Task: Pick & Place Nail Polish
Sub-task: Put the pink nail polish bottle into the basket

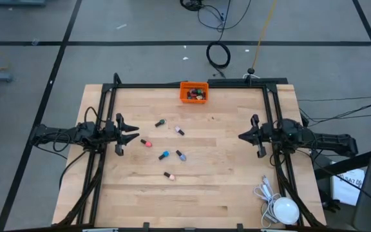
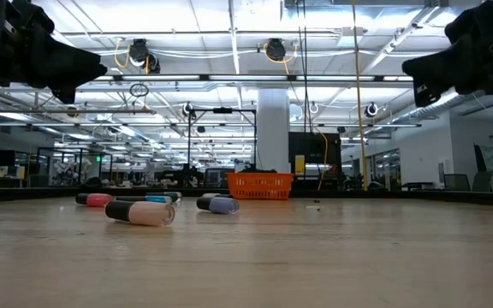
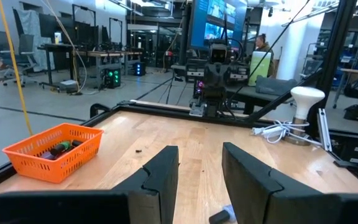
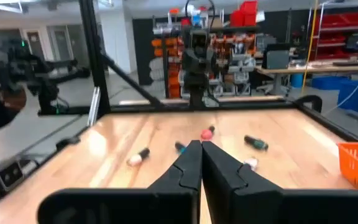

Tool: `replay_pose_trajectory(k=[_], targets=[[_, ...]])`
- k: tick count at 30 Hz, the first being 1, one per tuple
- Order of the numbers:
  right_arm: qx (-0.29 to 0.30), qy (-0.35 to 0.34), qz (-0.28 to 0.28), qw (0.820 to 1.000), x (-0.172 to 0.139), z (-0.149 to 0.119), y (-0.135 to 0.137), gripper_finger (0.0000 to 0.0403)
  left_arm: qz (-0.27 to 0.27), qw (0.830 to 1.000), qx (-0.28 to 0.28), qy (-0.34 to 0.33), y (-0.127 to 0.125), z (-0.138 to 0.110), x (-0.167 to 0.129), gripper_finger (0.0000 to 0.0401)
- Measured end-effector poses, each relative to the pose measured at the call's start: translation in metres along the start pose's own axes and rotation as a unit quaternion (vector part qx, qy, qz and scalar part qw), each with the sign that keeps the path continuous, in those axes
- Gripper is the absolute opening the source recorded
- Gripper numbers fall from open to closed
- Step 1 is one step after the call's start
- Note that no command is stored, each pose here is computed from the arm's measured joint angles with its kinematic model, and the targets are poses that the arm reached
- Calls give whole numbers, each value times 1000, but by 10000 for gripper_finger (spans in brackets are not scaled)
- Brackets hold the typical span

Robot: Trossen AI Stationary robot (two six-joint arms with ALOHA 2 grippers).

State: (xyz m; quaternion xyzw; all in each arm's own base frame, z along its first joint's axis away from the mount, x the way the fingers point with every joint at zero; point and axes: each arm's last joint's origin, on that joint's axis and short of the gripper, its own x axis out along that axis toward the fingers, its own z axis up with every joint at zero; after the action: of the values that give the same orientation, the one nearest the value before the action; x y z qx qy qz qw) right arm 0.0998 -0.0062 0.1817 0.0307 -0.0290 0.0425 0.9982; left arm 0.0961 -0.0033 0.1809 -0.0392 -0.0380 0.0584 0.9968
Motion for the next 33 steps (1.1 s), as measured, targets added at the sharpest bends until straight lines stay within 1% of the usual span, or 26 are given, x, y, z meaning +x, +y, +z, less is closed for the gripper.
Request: replay_pose_trajectory(k=[1,5,8,10,13,16,18,21,24,26,28,30,32,33], targets=[[-3,2,-1,1000,-1,-1,0,0,0,1000,-1,0,0,0,0,124],[0,23,-37,999,-1,-5,-2,0,0,1000,-1,0,0,0,0,124],[2,34,-41,999,-2,-7,-2,0,4,1000,2,-4,0,1,0,124],[3,36,-41,998,-2,-7,-2,0,23,1000,-10,-9,1,1,0,124],[2,35,-41,999,-2,-7,-2,0,81,995,-49,-4,4,0,1,124],[3,35,-42,999,-2,-7,-3,0,121,989,-76,31,6,-8,6,124],[3,34,-43,998,-2,-7,-3,0,139,984,-88,68,6,-17,10,124],[2,28,-43,999,-1,-6,-3,0,159,974,-122,101,5,-25,18,128],[2,27,-43,999,-1,-5,-2,0,174,965,-151,124,3,-24,29,151],[2,25,-43,999,-1,-5,-2,0,182,961,-151,145,0,-20,39,177],[2,25,-43,999,-1,-5,-2,0,165,960,-140,177,-3,-16,49,208],[3,25,-43,999,-1,-5,-2,0,116,959,-107,237,-9,-15,59,235],[9,25,-43,999,-1,-5,-2,0,73,948,-75,302,-14,-15,66,254],[13,26,-43,999,-1,-5,-2,0,61,938,-60,335,-15,-15,69,261]])
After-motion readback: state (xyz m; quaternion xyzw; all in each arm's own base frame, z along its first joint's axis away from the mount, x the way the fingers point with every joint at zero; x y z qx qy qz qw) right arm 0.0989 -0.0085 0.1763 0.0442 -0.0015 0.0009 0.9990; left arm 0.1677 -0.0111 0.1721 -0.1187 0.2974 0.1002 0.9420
